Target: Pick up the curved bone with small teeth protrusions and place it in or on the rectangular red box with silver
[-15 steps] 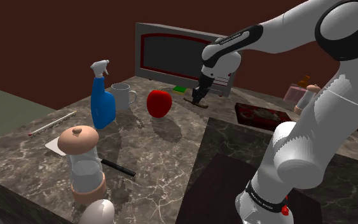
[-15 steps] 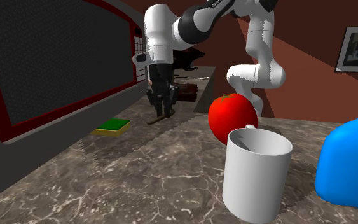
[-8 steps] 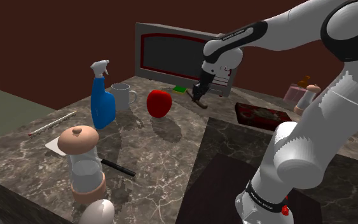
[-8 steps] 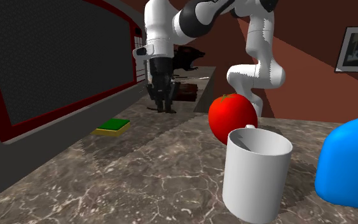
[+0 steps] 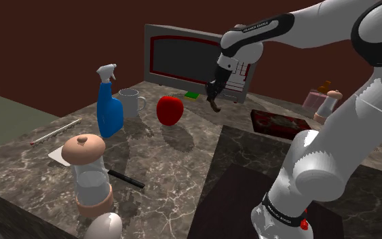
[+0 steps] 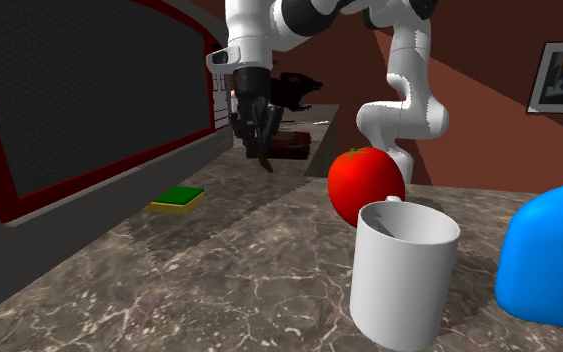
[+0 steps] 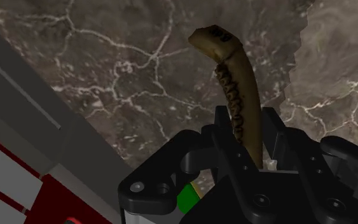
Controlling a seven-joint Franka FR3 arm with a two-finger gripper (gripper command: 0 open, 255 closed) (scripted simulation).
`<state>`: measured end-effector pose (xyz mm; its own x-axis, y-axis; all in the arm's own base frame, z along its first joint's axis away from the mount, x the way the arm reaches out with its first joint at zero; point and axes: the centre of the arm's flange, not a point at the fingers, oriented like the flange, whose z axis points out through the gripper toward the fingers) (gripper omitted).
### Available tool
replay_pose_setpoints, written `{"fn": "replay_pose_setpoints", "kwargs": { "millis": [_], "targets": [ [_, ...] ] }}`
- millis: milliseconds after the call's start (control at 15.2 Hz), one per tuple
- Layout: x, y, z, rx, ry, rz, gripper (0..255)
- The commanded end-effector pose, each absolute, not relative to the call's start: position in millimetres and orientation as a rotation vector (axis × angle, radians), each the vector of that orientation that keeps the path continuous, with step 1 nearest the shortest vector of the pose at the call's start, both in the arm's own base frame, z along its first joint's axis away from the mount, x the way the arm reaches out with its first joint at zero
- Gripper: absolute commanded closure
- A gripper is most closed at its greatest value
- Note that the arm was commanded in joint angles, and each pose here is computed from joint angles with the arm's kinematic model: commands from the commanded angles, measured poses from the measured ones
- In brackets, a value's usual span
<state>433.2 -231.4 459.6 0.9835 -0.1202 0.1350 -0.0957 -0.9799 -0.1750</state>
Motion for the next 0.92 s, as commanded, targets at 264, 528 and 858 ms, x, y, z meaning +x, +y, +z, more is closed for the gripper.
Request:
{"fn": "replay_pose_setpoints", "kwargs": {
  "millis": [264, 528, 858],
  "targets": [
    [432.7, -231.2, 492.0, -2.961, 0.163, -0.216, 255],
    [432.7, -231.2, 513.1, -2.961, 0.163, -0.216, 255],
    [383.3, -249.8, 515.4, -2.961, 0.163, -0.216, 255]
  ]
}}
